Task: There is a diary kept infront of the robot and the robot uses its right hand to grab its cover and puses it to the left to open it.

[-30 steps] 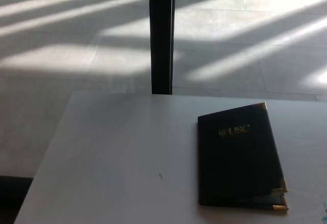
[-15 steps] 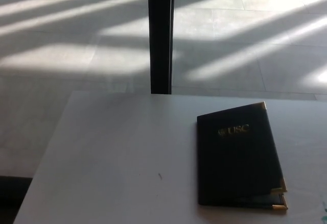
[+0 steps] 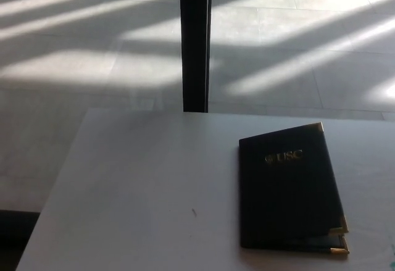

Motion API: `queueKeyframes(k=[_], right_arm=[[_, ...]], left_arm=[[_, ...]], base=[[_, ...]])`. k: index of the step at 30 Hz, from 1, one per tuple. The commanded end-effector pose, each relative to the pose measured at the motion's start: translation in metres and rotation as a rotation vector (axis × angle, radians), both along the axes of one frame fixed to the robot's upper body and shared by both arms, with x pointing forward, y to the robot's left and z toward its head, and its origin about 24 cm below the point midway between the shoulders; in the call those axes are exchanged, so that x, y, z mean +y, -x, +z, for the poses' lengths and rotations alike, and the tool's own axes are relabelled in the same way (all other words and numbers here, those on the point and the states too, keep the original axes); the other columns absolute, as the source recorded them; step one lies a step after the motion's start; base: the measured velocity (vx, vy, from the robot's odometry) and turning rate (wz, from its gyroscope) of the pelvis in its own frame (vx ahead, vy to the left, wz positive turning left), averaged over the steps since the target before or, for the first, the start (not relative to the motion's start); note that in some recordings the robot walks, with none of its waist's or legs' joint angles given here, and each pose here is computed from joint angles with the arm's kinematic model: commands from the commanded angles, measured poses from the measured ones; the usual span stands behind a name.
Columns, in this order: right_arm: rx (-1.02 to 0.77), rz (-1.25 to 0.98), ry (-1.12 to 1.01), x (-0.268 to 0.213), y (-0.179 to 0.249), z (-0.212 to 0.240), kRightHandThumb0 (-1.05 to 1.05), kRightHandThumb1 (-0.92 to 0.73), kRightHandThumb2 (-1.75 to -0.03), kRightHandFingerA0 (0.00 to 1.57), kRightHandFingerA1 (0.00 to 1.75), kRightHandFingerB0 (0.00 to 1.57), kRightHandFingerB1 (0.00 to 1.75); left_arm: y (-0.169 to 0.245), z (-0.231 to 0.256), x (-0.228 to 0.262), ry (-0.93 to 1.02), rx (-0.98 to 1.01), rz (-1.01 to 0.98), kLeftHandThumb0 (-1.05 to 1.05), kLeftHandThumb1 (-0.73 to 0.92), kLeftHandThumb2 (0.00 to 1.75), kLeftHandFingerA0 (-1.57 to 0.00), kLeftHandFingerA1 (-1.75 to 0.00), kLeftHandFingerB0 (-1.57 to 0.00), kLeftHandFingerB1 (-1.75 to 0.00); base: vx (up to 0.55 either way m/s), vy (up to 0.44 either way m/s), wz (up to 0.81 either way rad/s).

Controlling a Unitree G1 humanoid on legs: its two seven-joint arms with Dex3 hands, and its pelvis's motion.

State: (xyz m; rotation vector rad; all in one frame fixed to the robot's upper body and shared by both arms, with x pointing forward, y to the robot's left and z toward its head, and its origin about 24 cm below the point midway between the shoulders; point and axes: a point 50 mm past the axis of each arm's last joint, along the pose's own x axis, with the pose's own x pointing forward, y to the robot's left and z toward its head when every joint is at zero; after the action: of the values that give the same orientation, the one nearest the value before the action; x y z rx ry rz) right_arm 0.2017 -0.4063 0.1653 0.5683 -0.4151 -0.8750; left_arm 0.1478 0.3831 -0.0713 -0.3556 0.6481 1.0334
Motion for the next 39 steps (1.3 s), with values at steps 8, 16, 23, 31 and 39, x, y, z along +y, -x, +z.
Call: queueKeyframes(k=[8, 16, 23, 31, 39], right_arm=[[0.108, 0.374, 0.019, 0.084, -0.050, -0.005, -0.72, -0.92, -0.79, 0.23, 0.43, 0.15, 0.34], [0.246, 0.511, -0.018, 0.118, -0.058, -0.047, -0.69, -0.92, -0.78, 0.26, 0.48, 0.17, 0.37], [0.339, 0.581, -0.071, 0.143, -0.059, -0.082, -0.75, -0.92, -0.73, 0.34, 0.55, 0.23, 0.38], [0.383, 0.609, -0.127, 0.160, -0.057, -0.101, -0.78, -0.87, -0.77, 0.34, 0.53, 0.25, 0.40], [0.445, 0.690, -0.137, 0.194, -0.060, -0.119, -0.76, -0.92, -0.74, 0.33, 0.50, 0.24, 0.37]], left_arm=[[0.005, 0.012, 0.018, -0.028, -0.013, 0.119, -0.78, 0.92, 1.58, -0.70, -1.26, -0.38, -1.03], [0.005, 0.012, 0.017, -0.028, -0.018, 0.102, -0.78, 0.92, 1.58, -0.57, -1.19, -0.27, -0.97], [0.004, 0.013, 0.019, -0.022, -0.031, 0.106, -0.82, 0.92, 1.59, -0.63, -1.24, -0.44, -1.10], [0.003, 0.014, 0.019, -0.032, -0.015, 0.109, -0.79, 0.92, 1.58, -0.69, -1.26, -0.32, -1.01], [0.004, 0.015, 0.021, -0.029, -0.029, 0.105, -0.82, 0.92, 1.59, -0.68, -1.27, -0.40, -1.07]], base=[[0.00, 0.000, 0.00], [0.00, 0.000, 0.00], [0.00, 0.000, 0.00], [0.00, 0.000, 0.00], [0.00, 0.000, 0.00]])
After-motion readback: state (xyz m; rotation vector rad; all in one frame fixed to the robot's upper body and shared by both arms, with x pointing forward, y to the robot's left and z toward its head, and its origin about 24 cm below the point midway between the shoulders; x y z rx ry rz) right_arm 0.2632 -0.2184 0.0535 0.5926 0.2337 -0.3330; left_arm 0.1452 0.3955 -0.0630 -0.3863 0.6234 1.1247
